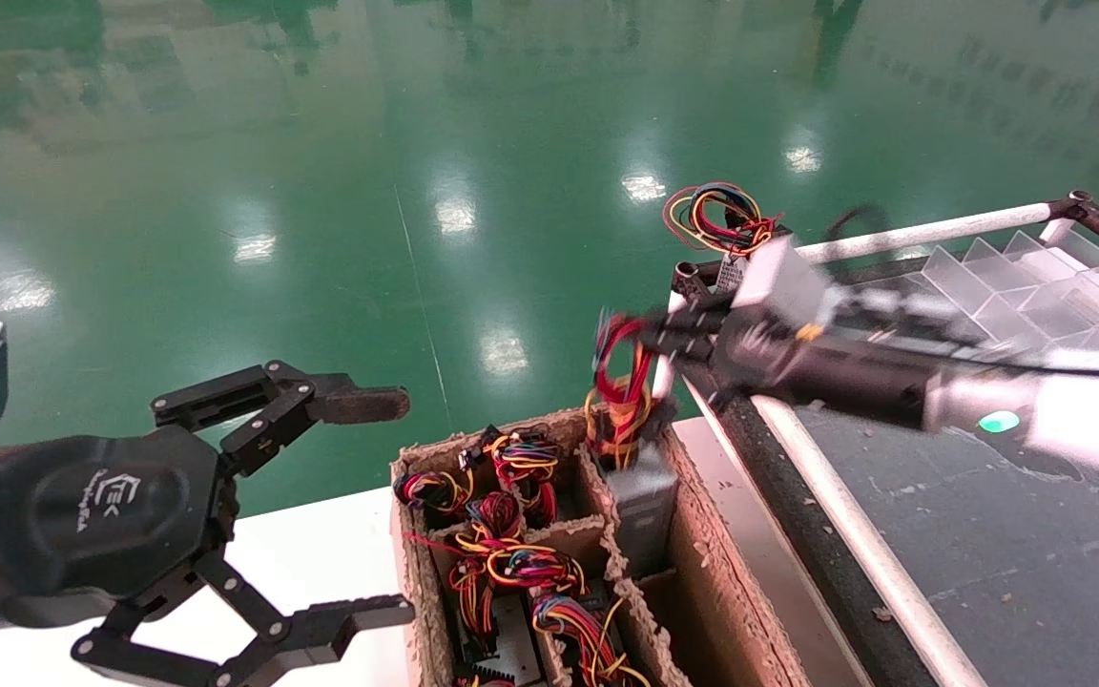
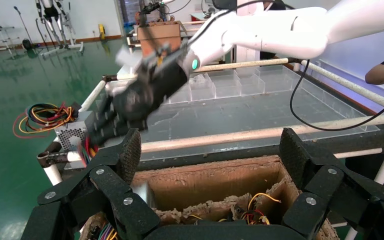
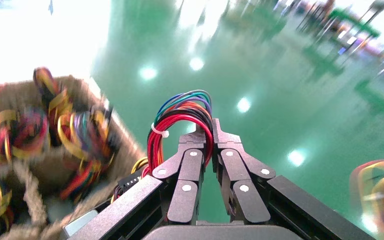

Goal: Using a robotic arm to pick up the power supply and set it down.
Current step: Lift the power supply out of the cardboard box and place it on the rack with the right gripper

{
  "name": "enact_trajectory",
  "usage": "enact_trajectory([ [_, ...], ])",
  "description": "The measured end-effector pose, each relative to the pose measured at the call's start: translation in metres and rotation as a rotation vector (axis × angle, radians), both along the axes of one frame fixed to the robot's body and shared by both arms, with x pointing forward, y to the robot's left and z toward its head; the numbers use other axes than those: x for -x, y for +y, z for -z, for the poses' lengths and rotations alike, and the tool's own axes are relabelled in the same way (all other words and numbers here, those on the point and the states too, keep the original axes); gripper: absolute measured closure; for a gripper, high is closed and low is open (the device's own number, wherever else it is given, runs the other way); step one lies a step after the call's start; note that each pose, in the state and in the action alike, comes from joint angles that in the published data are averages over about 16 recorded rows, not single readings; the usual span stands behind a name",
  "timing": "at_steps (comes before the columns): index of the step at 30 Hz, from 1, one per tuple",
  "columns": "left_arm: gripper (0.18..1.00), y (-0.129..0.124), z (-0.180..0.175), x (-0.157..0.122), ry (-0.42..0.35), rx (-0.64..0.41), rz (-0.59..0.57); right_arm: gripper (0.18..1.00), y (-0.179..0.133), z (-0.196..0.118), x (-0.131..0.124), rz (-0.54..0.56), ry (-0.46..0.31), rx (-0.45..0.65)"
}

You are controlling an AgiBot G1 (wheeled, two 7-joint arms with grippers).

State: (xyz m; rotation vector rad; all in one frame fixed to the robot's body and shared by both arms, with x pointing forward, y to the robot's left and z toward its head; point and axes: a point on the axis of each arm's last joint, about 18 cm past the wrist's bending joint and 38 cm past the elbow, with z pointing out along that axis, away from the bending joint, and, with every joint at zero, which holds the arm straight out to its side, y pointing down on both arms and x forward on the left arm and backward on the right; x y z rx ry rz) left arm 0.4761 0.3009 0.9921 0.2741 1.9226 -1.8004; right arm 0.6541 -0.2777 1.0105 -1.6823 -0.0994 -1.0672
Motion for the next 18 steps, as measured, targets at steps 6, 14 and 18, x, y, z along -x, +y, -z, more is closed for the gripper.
enact_trajectory([
  [6, 0.184, 0.000, 0.000, 0.000, 0.000, 0.000, 0.000, 0.968, -0.021, -0.046, 0.031, -0.010, -0.081, -0.093],
  [14, 0.184, 0.000, 0.000, 0.000, 0.000, 0.000, 0.000, 0.968, -0.047, -0.112, 0.065, 0.005, -0.186, -0.214],
  [18, 0.184, 0.000, 0.000, 0.000, 0.000, 0.000, 0.000, 0.968, -0.063, -0.142, 0.074, 0.042, -0.251, -0.264],
])
